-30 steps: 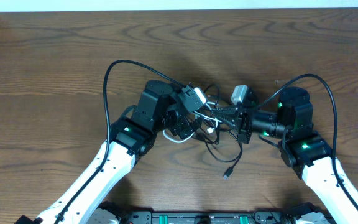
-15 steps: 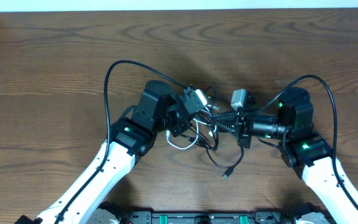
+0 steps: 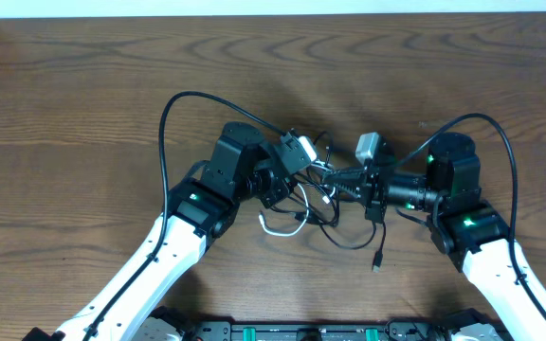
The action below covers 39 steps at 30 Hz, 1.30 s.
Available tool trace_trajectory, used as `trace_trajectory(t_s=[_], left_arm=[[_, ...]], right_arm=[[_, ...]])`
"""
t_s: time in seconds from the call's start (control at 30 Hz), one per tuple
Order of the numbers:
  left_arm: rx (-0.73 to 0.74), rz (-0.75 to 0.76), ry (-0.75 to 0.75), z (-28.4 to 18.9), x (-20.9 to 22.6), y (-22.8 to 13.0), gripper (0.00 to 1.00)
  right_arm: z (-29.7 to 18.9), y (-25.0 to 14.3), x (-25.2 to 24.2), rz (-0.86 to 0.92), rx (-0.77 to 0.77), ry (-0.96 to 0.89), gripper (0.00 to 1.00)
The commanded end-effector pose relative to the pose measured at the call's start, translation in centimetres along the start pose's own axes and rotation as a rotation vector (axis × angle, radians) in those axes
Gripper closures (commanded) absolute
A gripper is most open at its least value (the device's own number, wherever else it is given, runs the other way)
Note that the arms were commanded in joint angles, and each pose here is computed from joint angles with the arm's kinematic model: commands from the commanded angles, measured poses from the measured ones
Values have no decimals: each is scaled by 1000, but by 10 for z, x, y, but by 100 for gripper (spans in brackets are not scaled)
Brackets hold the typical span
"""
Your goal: Untangle cables
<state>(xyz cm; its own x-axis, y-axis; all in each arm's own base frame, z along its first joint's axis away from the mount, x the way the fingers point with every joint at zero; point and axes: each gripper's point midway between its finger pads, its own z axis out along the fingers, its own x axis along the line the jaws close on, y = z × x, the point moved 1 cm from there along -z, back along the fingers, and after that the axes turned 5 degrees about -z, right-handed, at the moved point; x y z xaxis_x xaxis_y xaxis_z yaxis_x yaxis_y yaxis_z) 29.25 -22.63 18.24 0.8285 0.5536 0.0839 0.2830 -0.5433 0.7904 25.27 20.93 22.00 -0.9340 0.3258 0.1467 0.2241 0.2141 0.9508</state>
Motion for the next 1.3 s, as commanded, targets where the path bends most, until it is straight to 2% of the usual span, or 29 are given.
trace_trajectory(t_s=[0.0, 0.13, 0.23, 0.27, 0.33, 0.4, 0.67, 1.0, 1.27], left_arm=[[-73, 15, 27, -15, 4, 21, 92], [-138, 35, 52, -35, 3, 37, 93], [-188, 52, 70, -52, 2, 48, 93], [-202, 57, 79, -57, 2, 51, 92], [-225, 64, 96, -66, 2, 56, 92], [-244, 71, 102, -73, 1, 60, 93], [-284, 3, 78, -80, -3, 67, 92], [-442, 63, -246, -95, -54, 95, 92], [-459, 58, -246, -100, -55, 99, 92]], right_arm=[[-9, -4, -31, 101, 27, -187, 96], [-16, -12, -48, 161, 52, -292, 58], [-18, -17, -53, 171, 69, -330, 20], [-19, -19, -54, 176, 77, -341, 13], [-20, -23, -56, 187, 93, -359, 6], [-19, -25, -56, 194, 97, -355, 4], [-17, -25, -52, 198, 97, -329, 23], [-16, -48, -73, 248, 162, -416, 22], [-37, -73, -107, 286, 258, -669, 21]])
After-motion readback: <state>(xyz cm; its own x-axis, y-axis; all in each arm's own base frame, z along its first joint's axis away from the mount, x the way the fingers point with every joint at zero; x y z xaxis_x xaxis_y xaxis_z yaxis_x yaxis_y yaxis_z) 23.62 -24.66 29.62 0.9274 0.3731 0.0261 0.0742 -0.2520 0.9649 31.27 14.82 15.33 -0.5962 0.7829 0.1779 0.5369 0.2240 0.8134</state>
